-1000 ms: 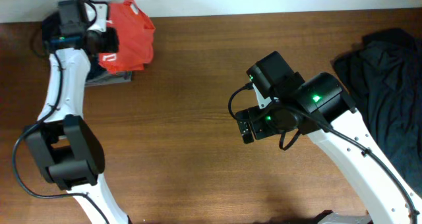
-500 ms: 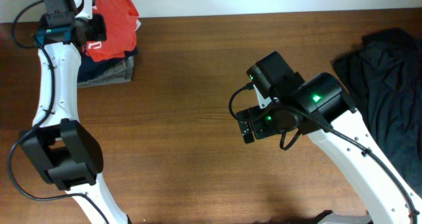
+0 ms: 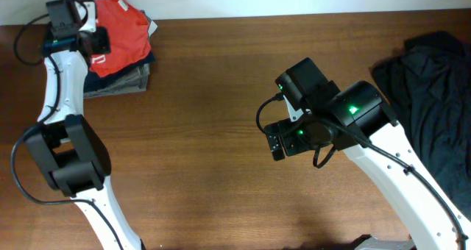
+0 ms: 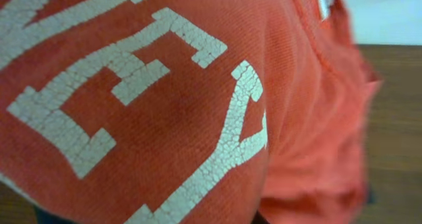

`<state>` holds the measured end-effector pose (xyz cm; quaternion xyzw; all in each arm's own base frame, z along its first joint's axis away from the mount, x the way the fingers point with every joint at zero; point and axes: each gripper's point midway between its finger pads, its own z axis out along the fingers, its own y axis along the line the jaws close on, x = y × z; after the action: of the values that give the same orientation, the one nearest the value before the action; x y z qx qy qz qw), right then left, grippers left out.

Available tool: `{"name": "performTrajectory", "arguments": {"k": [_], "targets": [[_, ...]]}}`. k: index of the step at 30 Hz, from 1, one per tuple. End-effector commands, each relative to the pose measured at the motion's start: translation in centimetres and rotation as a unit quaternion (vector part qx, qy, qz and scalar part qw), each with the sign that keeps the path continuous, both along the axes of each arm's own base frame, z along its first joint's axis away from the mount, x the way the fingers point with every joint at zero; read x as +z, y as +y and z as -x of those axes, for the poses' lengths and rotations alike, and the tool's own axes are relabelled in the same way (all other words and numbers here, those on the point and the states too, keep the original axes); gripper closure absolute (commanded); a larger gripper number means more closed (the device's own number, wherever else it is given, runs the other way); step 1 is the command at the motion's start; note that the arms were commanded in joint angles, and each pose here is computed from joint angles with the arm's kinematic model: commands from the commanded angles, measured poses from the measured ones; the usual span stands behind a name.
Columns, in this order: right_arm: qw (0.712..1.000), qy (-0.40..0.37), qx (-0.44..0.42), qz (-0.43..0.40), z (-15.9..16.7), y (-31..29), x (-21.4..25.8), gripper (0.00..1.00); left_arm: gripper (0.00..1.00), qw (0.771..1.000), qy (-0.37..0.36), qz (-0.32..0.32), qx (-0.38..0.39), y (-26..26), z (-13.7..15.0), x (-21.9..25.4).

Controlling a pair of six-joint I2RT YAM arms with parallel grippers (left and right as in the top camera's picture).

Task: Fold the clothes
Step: 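Carry the folded shirt with the left gripper onto the top-left clothes stack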

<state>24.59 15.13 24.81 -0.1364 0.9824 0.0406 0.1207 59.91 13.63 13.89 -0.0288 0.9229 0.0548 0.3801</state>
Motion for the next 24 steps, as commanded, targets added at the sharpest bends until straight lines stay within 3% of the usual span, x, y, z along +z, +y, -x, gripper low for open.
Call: {"name": "performTrajectory", "arguments": {"k": [1, 3, 5, 8, 9, 10, 11, 18, 19, 21, 24], "targets": [[1.0, 0.001, -0.002, 0.011, 0.0, -0.2, -0.2, 0.01, 0.91, 0.999, -0.004, -0.001, 0.035, 3.7, -0.3, -1.3], [1.0, 0.001, -0.002, 0.011, 0.0, -0.2, -0.2, 0.01, 0.84, 0.999, -0.006, -0.003, 0.046, 5.0, -0.2, -1.8], [1.0, 0.001, -0.003, 0.011, 0.0, -0.2, -0.2, 0.01, 0.67, 0.997, -0.006, -0.015, 0.077, 7.5, 0.3, -2.3], [1.0, 0.002, -0.003, 0.012, 0.1, -0.3, -0.2, 0.01, 0.58, 0.99, -0.019, -0.025, 0.139, 10.5, 0.9, -1.7], [1.0, 0.002, -0.003, 0.011, 0.1, -0.3, -0.2, 0.01, 0.5, 0.988, -0.022, -0.026, 0.149, 11.2, 1.2, -1.4], [1.0, 0.002, -0.003, 0.012, 0.1, -0.3, -0.2, 0.01, 0.31, 0.988, -0.023, -0.026, 0.153, 11.7, 1.3, -1.2], [1.0, 0.002, -0.003, 0.012, 0.1, -0.3, -0.2, 0.01, 0.04, 0.987, -0.025, -0.025, 0.159, 12.1, 1.5, -0.9], [1.0, 0.002, -0.002, 0.012, 0.1, -0.3, -0.2, 0.01, 0.01, 0.984, -0.048, 0.017, 0.173, 11.4, 2.4, 3.2], [1.0, 0.002, -0.002, 0.012, 0.1, -0.3, -0.2, 0.01, 0.04, 0.986, -0.066, 0.041, 0.145, 9.7, 2.2, 5.3], [1.0, 0.002, -0.002, 0.012, 0.1, -0.3, -0.2, 0.01, 0.3, 0.988, -0.096, 0.077, 0.092, 7.0, 1.8, 8.3], [1.0, 0.001, -0.002, 0.011, 0.0, -0.2, -0.2, 0.01, 0.99, 0.985, -0.134, 0.09, 0.054, 4.9, 1.1, 11.3]]}}
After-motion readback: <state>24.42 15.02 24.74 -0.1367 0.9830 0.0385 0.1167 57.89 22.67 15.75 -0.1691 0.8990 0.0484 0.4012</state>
